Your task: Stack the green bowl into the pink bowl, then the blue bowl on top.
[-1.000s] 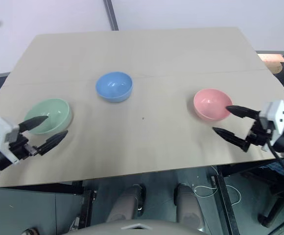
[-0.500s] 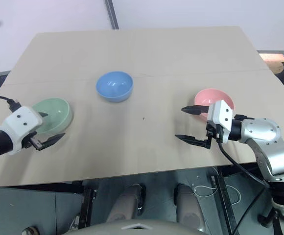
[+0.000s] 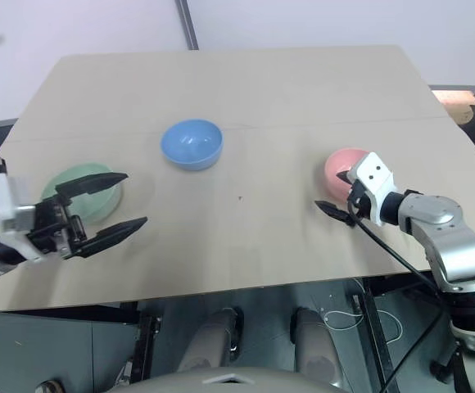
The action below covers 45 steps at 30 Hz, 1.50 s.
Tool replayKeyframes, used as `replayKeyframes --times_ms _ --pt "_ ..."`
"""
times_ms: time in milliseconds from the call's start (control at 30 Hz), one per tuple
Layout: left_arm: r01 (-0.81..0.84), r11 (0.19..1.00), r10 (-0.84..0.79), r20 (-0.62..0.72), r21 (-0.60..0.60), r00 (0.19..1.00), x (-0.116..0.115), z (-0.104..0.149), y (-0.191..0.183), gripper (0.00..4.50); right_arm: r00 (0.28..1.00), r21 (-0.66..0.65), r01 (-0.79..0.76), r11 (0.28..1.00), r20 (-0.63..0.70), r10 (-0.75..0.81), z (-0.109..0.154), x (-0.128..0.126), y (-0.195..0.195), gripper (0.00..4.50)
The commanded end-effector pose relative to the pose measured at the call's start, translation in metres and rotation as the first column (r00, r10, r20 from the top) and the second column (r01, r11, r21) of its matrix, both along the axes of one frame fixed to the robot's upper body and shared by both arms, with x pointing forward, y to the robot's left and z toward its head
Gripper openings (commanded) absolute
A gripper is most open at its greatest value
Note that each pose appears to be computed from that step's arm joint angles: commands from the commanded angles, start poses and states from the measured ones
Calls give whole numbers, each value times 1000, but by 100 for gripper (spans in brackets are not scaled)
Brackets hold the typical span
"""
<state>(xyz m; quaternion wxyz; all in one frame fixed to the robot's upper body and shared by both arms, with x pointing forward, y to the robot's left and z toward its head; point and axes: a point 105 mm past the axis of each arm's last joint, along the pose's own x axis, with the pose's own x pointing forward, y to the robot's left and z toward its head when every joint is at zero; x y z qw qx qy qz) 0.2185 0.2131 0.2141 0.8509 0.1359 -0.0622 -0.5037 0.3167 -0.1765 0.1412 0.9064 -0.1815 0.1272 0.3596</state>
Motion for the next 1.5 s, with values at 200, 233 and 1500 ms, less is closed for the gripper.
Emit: replayKeyframes --times_ms 200,233,1500 --pt "220 974 -220 -8 -56 975 -7 11 -8 432 990 -30 132 991 -42 -133 -5 7 -7 450" --pt "224 973 -225 -13 -58 974 -6 9 -8 432 987 -29 156 987 -40 -157 -7 11 -8 450" --pt "-613 725 579 203 315 790 36 -25 58 450 783 68 -607 792 223 581 35 -26 154 323"
